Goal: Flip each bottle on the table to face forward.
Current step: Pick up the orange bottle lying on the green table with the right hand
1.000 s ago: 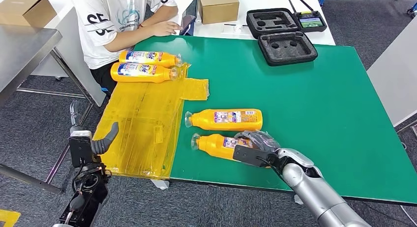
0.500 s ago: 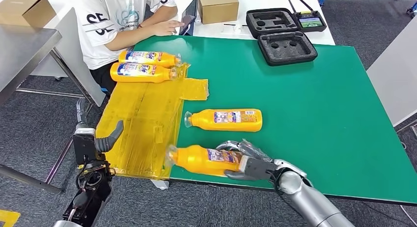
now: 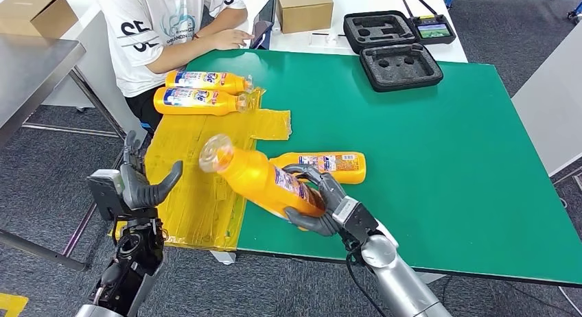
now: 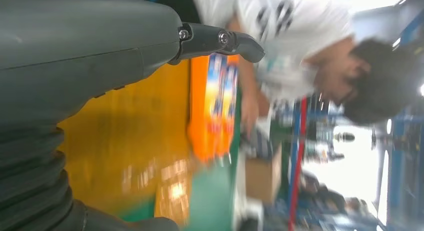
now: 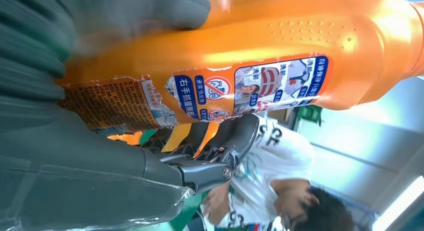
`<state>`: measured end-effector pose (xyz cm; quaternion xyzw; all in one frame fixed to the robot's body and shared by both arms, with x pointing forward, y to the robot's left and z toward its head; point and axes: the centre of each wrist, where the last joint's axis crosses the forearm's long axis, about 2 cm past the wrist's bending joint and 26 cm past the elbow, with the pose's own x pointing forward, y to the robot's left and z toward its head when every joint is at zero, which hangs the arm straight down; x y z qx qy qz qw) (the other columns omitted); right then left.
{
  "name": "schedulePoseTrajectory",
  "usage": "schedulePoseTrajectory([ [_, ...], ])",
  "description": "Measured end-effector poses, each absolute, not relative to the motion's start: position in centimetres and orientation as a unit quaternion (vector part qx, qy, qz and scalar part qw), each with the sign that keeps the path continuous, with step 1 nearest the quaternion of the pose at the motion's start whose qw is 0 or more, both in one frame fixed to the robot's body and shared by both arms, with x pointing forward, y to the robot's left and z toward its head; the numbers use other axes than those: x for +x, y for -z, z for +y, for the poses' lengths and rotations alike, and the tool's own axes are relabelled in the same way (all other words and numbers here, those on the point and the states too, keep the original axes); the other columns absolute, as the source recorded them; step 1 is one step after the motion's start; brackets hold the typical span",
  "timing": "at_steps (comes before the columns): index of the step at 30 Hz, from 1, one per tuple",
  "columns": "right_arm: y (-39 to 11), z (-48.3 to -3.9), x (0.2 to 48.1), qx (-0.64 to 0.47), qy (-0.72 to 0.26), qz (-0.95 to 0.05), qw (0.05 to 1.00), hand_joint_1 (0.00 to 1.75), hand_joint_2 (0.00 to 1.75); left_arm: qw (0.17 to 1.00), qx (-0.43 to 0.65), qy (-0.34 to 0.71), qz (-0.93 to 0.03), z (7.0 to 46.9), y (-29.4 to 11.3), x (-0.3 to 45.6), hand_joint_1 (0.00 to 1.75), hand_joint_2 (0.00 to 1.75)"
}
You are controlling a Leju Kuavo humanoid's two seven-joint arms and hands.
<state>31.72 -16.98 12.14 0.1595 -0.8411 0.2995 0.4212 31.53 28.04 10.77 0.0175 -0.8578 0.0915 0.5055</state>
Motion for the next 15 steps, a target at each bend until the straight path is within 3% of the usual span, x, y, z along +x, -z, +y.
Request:
schedulePoseTrajectory([
  [9,-11.7,-17.9,31.6,0.152,-0.232,-0.857,0.434,1.75,1.75,0.528,-0.175,-0.120,-0.822,27.0,-11.8,30.3,0.00,1.75],
  [15,-11.4,-18.0,31.5,0.150,-0.206,-0.860,0.443,1.75,1.75,0.532,-0.232,-0.098,-0.808,25.8,-11.8,30.0,0.00,1.75],
])
